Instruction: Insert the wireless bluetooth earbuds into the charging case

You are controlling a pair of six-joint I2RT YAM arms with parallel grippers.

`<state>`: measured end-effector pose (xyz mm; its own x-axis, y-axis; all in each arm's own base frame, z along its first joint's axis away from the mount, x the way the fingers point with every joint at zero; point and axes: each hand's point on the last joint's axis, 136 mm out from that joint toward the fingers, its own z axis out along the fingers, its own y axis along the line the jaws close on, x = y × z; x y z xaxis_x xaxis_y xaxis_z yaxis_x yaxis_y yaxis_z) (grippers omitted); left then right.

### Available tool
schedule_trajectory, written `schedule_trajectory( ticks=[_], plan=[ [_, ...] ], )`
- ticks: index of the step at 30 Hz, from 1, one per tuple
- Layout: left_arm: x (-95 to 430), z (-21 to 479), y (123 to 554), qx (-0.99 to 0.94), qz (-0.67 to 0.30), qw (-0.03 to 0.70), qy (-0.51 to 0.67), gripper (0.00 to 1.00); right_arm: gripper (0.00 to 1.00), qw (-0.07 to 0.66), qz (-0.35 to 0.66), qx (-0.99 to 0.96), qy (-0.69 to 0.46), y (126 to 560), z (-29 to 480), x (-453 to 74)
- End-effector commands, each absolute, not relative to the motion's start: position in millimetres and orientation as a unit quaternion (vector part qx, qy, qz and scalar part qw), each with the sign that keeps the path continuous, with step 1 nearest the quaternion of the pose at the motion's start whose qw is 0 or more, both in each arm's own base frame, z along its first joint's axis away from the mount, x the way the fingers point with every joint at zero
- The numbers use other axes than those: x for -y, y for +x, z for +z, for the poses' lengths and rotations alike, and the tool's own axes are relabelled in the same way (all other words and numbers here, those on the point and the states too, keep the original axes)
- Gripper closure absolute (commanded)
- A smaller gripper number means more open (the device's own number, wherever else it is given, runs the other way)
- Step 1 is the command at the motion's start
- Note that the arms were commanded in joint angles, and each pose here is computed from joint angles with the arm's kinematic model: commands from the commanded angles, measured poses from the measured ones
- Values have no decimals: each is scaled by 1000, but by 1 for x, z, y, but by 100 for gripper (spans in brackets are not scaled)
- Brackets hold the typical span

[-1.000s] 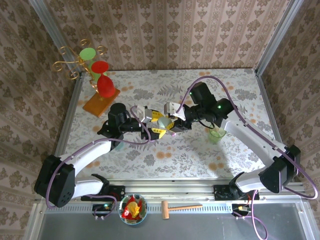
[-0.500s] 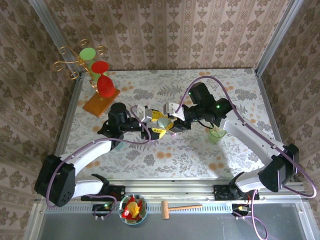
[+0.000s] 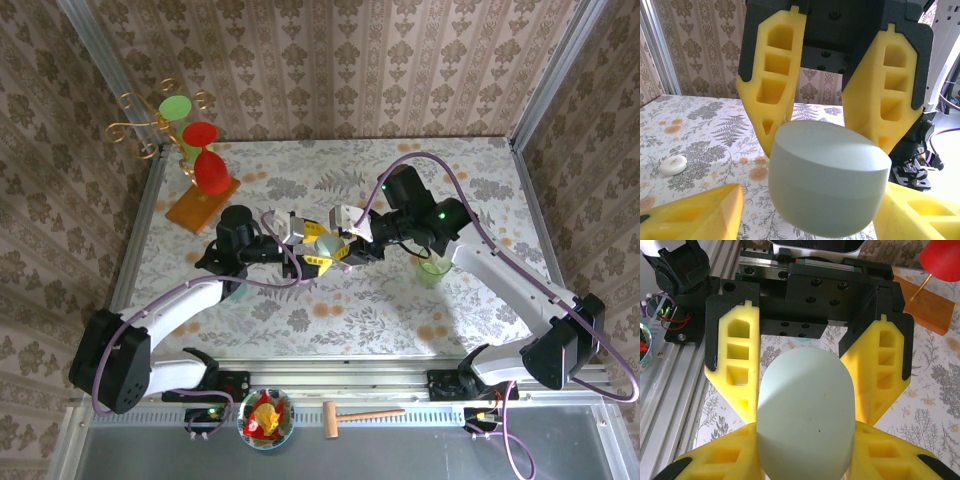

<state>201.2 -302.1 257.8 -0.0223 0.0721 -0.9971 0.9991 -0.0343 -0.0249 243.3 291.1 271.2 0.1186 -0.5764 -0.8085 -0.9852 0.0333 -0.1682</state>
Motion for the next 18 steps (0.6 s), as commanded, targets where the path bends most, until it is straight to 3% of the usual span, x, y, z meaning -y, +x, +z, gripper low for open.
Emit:
schedule_trajectory(
  ticks=[1, 13, 18],
  plan=[
    [305, 275, 202, -499, -497, 479, 524, 33, 68, 377, 272, -609, -642, 243, 268, -293],
    [306, 274, 202, -501, -500, 475, 523, 34, 68, 378, 267, -609, -645, 243, 268, -293],
    [306, 274, 202, -500, -501, 474, 523, 30, 68, 379, 261, -611, -644, 245, 269, -292]
  ],
)
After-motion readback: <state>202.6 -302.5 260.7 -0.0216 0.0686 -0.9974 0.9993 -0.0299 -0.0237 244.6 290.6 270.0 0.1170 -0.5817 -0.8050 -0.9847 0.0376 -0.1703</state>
